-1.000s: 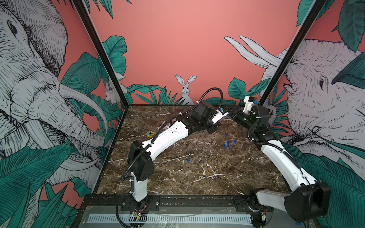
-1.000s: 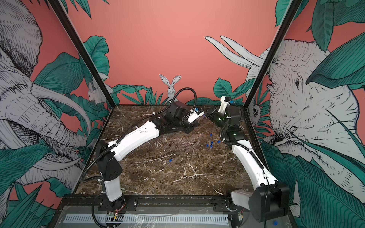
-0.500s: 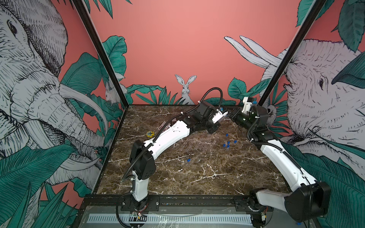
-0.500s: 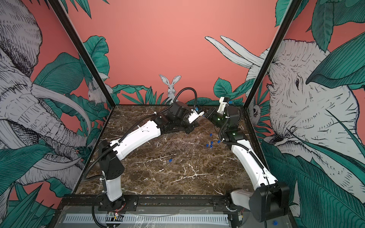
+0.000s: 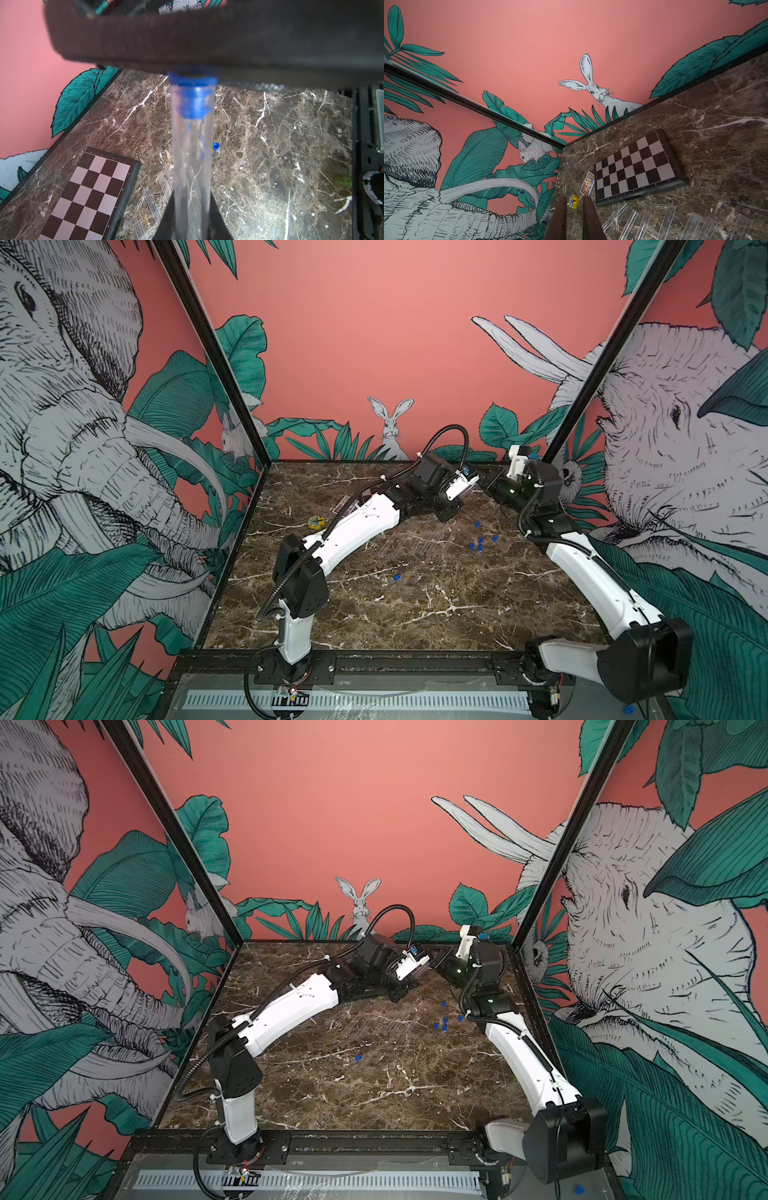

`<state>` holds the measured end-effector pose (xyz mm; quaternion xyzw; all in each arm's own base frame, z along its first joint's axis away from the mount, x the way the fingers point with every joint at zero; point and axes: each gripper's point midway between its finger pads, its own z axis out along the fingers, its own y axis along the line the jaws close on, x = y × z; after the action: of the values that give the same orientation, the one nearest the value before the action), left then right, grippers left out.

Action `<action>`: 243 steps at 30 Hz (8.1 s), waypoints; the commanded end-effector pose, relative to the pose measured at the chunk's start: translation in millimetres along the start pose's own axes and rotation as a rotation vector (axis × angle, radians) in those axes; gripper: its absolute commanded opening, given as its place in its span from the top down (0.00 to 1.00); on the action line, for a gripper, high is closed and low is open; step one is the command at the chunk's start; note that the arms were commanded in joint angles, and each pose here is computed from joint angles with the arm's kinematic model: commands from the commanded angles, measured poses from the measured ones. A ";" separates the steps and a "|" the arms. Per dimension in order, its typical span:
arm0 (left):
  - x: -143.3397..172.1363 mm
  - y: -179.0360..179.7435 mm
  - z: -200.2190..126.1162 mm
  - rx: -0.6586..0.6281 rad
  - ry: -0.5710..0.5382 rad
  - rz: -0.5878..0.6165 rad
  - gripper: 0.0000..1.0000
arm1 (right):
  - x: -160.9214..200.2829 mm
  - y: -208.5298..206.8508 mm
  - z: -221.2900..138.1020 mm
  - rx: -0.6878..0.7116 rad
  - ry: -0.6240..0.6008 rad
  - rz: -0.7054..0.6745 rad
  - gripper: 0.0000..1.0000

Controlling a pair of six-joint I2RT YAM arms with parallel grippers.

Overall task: Remove stoppers from test tubes
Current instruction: Pick up the test tube at the center of the board, then open the stopper on the test tube, then place the test tube at the center of the board, then place the stopper at the center of the board, then reset both arms

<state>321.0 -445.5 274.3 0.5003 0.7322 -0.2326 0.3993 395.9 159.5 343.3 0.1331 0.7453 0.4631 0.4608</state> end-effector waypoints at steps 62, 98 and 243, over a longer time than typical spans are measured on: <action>-0.8 -3.2 -23.7 -0.018 -0.019 0.053 1.00 | -13.4 16.9 -7.8 0.030 -0.066 -0.220 1.00; 242.4 110.6 -65.7 -0.448 0.427 -0.441 1.00 | 52.0 -143.4 -14.7 0.348 0.053 -0.154 1.00; 375.7 236.6 -208.3 -1.194 -0.081 -0.464 0.01 | 19.2 -304.4 -85.7 0.948 -0.224 -0.823 0.01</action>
<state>387.3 9.6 86.6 0.0135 0.8138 0.1322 0.5657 378.9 -43.9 83.4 0.0696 0.8271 -0.1634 0.5333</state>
